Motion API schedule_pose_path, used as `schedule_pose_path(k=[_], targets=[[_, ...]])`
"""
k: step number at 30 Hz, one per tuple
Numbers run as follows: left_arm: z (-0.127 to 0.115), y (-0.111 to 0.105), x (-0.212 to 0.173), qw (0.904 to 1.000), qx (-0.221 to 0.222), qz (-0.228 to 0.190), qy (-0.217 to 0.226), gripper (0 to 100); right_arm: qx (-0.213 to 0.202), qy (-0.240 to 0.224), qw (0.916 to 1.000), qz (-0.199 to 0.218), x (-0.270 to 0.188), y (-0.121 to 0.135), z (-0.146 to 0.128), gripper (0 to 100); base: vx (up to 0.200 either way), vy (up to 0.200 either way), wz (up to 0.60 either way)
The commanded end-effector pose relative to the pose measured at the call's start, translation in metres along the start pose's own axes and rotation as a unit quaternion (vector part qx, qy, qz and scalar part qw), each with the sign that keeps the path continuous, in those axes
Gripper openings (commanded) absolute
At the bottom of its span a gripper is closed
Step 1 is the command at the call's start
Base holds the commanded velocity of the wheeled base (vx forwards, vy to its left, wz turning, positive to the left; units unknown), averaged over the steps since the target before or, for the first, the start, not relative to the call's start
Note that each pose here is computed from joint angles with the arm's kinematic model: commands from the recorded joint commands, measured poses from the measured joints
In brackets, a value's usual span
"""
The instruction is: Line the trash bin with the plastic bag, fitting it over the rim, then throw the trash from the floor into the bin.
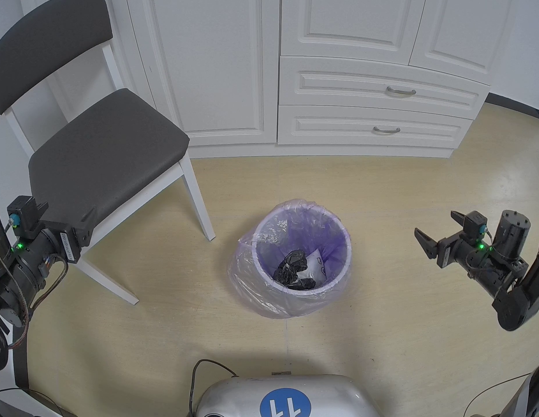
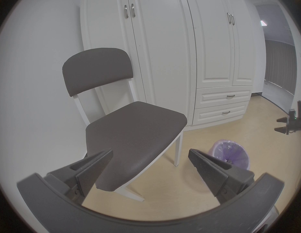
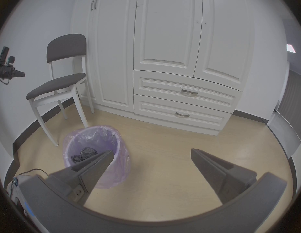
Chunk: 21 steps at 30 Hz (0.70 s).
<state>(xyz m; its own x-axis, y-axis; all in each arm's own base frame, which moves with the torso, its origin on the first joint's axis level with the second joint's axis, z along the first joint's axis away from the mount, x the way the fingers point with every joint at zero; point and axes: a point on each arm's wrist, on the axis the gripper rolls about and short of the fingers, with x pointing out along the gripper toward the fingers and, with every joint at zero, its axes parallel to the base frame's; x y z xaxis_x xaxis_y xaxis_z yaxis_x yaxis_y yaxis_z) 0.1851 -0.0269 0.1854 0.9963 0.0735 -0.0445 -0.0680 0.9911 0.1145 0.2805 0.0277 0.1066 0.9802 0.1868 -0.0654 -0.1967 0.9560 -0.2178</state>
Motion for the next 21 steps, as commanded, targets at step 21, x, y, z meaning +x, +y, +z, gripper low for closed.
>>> schedule_pose_path(k=[21], targets=[[-0.012, 0.020, -0.059, 0.9984, -0.014, 0.027, -0.047, 100, 0.152, -0.037, 0.9833, -0.092, -0.110, 0.003, 0.018, 100, 0.000, 0.000, 0.00]])
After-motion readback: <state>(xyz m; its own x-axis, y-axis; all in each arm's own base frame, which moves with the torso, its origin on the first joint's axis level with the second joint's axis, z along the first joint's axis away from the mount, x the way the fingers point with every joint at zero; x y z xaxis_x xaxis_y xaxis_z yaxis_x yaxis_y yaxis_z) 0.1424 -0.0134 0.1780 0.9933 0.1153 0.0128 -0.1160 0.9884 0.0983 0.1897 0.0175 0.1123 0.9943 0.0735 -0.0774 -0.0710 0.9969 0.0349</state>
